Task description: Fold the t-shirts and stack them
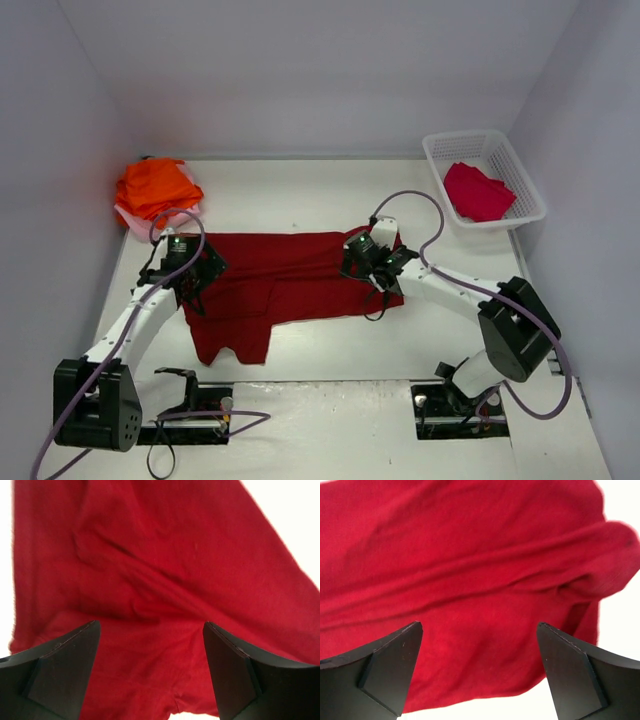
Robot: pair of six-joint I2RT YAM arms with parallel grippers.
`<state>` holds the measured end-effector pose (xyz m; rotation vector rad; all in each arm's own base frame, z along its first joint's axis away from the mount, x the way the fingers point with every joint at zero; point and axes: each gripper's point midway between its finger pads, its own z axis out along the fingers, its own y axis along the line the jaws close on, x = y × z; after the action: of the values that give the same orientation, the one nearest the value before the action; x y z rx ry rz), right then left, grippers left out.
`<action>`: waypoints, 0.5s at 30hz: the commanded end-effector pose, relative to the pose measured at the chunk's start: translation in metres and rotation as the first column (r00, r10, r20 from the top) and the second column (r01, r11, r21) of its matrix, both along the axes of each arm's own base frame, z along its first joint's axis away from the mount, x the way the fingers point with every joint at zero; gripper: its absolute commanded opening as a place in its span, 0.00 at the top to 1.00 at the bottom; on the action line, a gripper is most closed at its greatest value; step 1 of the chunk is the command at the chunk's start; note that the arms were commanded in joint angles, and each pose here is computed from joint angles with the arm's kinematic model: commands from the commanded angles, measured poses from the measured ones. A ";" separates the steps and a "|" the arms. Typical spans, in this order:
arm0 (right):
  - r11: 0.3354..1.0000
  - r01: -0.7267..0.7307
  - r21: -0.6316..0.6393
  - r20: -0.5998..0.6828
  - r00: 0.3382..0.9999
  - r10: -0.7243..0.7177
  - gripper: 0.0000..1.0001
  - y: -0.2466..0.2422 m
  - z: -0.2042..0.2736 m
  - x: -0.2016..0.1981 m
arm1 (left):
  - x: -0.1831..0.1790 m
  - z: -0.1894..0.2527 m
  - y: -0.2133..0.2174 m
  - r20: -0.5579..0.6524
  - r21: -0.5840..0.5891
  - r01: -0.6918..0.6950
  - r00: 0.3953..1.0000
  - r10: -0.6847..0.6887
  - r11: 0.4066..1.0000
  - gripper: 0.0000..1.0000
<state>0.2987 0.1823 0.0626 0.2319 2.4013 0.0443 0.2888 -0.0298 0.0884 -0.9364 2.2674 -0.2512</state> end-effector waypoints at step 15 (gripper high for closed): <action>0.986 0.169 -0.012 -0.002 0.986 -0.169 0.08 -0.004 -0.015 -0.027 | -0.036 -0.021 -0.024 -0.088 -0.111 0.011 0.996 -0.021 0.994 0.22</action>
<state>0.2726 0.1910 0.0482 0.3465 2.4163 0.0061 0.2499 -0.0456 0.0559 -1.0092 2.3824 -0.2821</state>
